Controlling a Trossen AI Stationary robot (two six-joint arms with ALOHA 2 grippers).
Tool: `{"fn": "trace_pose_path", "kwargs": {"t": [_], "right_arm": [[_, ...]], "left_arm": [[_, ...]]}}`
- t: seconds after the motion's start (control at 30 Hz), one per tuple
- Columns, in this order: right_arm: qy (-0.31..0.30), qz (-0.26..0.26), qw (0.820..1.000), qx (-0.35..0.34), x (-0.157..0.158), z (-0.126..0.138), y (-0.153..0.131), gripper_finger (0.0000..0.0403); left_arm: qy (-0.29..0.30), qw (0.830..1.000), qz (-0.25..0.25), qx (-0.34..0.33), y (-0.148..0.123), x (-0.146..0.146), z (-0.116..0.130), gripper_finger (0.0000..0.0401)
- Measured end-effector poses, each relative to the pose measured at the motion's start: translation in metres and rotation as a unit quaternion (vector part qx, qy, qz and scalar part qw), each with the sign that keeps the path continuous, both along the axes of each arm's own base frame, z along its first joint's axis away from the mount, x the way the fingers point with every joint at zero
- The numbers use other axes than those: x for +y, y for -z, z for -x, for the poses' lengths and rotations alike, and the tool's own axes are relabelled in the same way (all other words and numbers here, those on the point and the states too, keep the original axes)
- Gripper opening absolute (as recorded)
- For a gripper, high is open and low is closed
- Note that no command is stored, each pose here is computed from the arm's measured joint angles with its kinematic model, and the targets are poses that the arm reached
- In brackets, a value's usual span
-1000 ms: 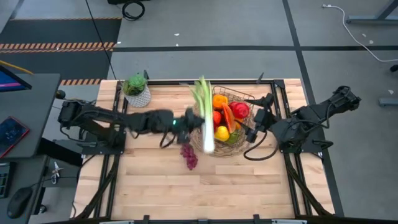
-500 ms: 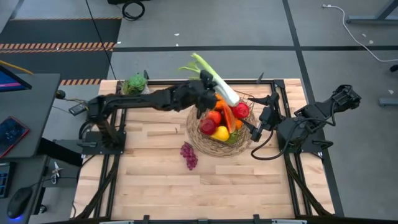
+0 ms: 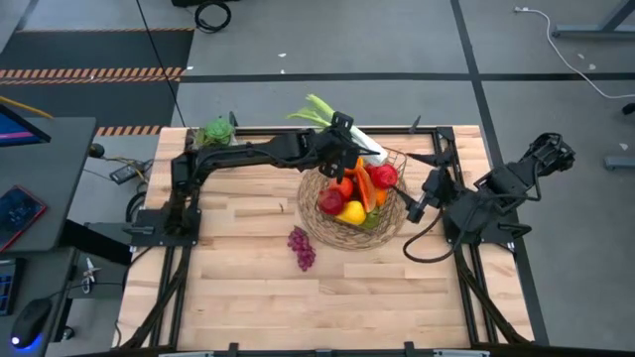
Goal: Build produce basket
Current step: Put the green celery into the gold wire basket
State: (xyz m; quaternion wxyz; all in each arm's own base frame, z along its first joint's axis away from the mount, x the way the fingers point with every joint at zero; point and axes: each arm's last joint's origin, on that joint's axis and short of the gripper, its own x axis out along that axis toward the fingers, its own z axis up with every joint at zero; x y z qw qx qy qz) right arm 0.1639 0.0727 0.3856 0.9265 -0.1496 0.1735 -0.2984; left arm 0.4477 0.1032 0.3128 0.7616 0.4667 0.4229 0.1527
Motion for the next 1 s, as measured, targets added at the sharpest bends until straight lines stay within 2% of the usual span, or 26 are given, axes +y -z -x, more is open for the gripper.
{"fn": "trace_pose_path", "kwargs": {"t": [0.2, 0.53, 0.63, 0.77, 0.93, 1.0], "right_arm": [[0.001, -0.015, 1.0, -0.012, -0.002, 0.015, -0.001, 0.0389], [-0.003, -0.02, 1.0, -0.015, -0.003, 0.017, -0.002, 0.0389], [-0.003, -0.02, 1.0, -0.015, -0.003, 0.017, -0.001, 0.0389], [-0.004, -0.022, 1.0, -0.015, -0.003, 0.017, -0.001, 0.0389], [-0.006, -0.031, 0.999, -0.018, -0.002, 0.017, -0.001, 0.0389], [-0.011, -0.035, 0.999, -0.016, -0.002, 0.017, -0.001, 0.0389]], "left_arm": [[0.014, 1.0, -0.017, 0.006, 0.017, 0.002, -0.014, 0.0133], [0.034, 0.997, -0.061, -0.021, 0.015, 0.005, -0.024, 0.0133], [0.033, 0.998, -0.042, -0.04, 0.015, 0.006, -0.024, 0.0133], [0.028, 0.996, 0.012, -0.082, 0.018, 0.008, -0.027, 0.0133], [0.002, 0.995, 0.043, -0.086, 0.022, 0.008, -0.025, 0.0133], [0.006, 0.998, 0.031, -0.06, 0.024, 0.004, -0.024, 0.0133]]}}
